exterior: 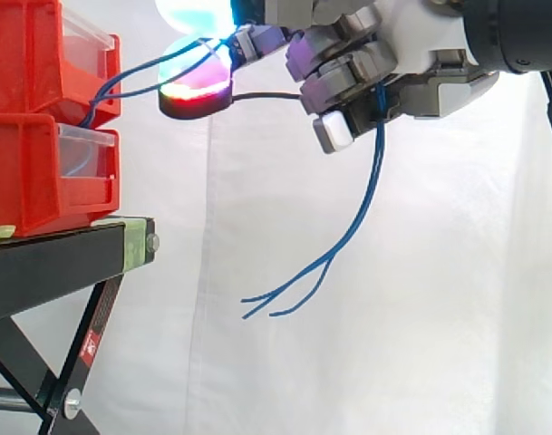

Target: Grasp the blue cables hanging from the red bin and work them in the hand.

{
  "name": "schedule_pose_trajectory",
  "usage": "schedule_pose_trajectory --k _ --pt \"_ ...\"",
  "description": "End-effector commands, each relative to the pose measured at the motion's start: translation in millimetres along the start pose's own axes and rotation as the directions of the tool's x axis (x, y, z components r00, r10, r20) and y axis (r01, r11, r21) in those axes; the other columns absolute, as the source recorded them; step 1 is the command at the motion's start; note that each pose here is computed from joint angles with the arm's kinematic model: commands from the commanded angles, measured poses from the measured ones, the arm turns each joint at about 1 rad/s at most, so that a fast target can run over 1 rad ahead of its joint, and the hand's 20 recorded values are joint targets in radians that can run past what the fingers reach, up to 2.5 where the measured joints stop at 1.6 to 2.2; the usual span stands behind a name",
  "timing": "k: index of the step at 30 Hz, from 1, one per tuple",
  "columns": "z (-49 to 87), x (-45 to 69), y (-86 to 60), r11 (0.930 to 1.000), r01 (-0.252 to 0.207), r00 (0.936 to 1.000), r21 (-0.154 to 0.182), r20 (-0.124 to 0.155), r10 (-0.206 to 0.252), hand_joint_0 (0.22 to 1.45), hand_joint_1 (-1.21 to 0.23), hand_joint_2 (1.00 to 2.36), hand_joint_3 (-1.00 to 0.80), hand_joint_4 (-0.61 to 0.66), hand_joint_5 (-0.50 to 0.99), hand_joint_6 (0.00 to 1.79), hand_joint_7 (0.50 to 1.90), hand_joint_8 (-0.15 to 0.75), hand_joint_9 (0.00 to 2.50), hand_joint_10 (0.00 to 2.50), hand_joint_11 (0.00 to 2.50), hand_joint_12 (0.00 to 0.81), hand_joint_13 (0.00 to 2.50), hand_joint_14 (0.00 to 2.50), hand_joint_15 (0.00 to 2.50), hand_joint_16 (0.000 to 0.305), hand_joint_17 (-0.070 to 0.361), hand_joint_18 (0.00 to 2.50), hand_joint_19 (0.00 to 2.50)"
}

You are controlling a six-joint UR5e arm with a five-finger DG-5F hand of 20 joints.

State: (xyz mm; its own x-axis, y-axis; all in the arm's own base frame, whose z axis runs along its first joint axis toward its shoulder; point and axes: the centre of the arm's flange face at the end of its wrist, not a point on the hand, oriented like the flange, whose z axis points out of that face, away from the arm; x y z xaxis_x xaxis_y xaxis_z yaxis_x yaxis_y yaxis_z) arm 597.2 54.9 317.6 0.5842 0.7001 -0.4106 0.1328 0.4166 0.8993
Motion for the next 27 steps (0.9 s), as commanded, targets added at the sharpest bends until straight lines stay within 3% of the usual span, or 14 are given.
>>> schedule_pose_trajectory --k 1,13,16,18,27 --pt "-2.5 1.9 -0.3 1.0 0.008 0.9999 0.003 -0.007 -0.008 0.99 -0.62 1.01 -0.75 0.26 0.25 0.01 1.25 0.58 1.71 2.5 2.5 0.706 2.1 2.5 2.15 0.21 0.158 2.5 0.77" --pt "-8.5 6.1 2.5 1.0 -0.003 0.9998 0.002 -0.022 0.003 0.95 -0.63 1.01 -0.77 0.26 0.25 0.01 1.25 0.58 1.71 2.5 2.5 0.706 2.1 2.5 2.15 0.21 0.158 2.5 0.77" --pt "-8.5 6.1 2.5 1.0 -0.009 0.9997 0.002 -0.022 0.009 0.99 -0.62 1.01 -0.68 0.26 0.25 0.01 1.25 0.58 1.71 2.5 2.5 0.706 2.1 2.5 2.15 0.21 0.158 2.5 0.77" --pt "-9.2 7.2 2.2 1.0 -0.009 0.9997 0.002 -0.023 0.009 1.04 -0.61 1.02 -0.51 0.26 0.26 0.01 1.25 0.58 1.71 2.5 2.5 0.706 2.1 2.5 2.15 0.21 0.158 2.5 0.77" --pt "-9.8 7.8 2.5 1.0 -0.01 0.9996 0.002 -0.025 0.01 1.05 -0.6 1.02 -0.34 0.25 0.27 0.01 1.26 0.58 1.71 2.5 2.5 0.706 2.1 2.5 2.15 0.21 0.158 2.5 0.77"
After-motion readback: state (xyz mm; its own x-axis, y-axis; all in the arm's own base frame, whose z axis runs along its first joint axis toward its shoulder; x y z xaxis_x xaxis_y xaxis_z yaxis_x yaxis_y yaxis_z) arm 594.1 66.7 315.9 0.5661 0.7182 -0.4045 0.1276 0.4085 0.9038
